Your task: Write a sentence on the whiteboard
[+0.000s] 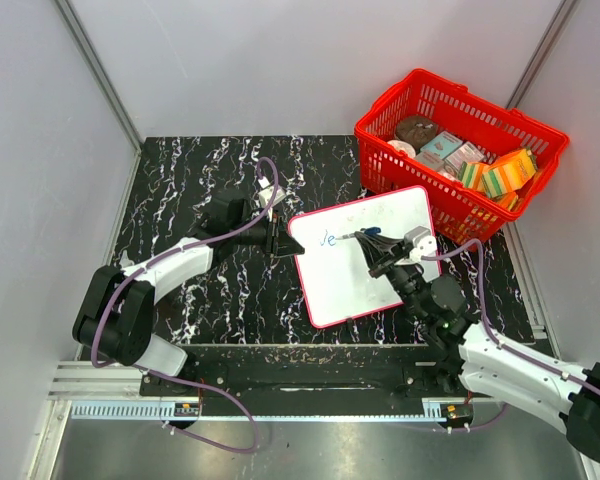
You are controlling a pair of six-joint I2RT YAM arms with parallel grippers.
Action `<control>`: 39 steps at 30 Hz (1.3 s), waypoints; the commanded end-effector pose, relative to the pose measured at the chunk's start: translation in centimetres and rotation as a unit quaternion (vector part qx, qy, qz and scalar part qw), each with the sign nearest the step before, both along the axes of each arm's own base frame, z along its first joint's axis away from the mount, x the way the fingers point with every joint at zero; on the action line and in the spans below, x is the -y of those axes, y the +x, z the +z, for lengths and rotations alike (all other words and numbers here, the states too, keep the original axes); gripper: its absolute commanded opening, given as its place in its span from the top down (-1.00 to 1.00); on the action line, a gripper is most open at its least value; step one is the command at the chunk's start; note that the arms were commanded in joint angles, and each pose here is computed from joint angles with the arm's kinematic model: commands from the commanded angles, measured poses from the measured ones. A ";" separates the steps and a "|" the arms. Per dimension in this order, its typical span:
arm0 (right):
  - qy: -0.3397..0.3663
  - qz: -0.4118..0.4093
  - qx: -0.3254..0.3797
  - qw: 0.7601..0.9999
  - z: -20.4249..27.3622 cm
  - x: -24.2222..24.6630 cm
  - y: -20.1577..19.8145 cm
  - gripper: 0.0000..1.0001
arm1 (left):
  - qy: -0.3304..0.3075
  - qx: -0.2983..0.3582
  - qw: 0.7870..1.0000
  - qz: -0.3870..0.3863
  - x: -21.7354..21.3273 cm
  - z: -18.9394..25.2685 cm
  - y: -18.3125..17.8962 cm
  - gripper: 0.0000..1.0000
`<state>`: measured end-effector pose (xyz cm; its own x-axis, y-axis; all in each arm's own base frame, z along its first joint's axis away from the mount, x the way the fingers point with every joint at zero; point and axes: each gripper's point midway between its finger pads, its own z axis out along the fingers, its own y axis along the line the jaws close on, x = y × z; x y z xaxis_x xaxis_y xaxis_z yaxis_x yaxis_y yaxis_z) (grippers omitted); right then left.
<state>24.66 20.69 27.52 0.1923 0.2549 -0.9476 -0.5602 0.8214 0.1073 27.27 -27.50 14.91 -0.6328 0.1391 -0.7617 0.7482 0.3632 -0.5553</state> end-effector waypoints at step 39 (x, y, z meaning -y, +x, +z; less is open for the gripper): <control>0.044 0.036 0.012 0.998 4.5 1.7 2.1 1.00 | 0.090 0.041 0.995 0.001 -1.4 -4.4 -0.6 1.00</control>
<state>28.38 16.92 30.32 0.2231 0.2962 -0.9287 -0.4907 0.8573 0.1555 27.15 -27.57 15.00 -0.6281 0.1422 -0.7650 0.7513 0.3665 -0.5488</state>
